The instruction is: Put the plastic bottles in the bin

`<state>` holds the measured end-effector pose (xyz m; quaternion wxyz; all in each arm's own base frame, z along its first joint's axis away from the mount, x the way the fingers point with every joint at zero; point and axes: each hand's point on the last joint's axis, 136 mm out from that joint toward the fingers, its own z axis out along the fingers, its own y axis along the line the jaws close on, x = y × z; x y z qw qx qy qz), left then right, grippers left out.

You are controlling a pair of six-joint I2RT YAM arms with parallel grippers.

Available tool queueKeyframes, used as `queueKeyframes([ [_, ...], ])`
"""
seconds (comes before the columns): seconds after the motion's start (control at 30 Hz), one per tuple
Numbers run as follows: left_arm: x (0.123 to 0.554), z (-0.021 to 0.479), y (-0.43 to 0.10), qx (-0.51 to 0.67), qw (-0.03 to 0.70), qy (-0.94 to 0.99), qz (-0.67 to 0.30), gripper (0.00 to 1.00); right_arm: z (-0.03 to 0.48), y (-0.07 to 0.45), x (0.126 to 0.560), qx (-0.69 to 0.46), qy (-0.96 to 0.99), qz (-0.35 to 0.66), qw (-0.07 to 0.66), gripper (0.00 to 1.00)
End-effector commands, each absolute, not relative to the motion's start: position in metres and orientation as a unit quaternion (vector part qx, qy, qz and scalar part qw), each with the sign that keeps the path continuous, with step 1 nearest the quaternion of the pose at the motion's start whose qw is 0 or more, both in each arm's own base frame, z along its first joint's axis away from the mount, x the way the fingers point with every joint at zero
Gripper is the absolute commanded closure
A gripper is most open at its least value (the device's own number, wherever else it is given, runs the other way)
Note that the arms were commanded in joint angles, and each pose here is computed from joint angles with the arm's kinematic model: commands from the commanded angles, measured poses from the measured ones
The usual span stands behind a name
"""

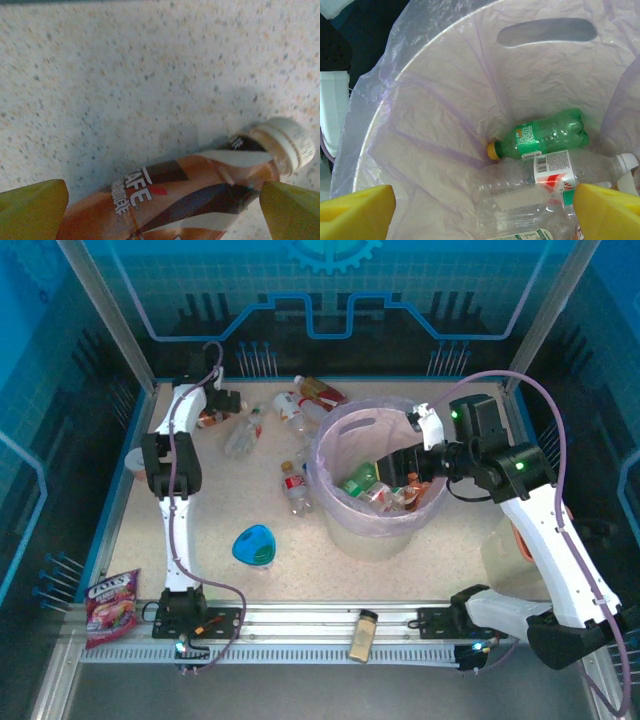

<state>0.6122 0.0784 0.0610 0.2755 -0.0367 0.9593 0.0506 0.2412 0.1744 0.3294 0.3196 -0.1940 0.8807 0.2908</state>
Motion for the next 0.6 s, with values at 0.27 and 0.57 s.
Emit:
queueKeyframes([
  [0.27, 0.562, 0.045, 0.071, -0.008, 0.198, 0.979, 0.036, 0.01, 0.322, 0.17, 0.244, -0.19, 0.884, 0.283, 0.319, 0.08],
  [0.57, 0.576, 0.05, 0.072, -0.028, 0.236, 0.971, 0.034, 0.11, 0.323, 0.166, 0.236, -0.19, 0.883, 0.282, 0.323, 0.08],
])
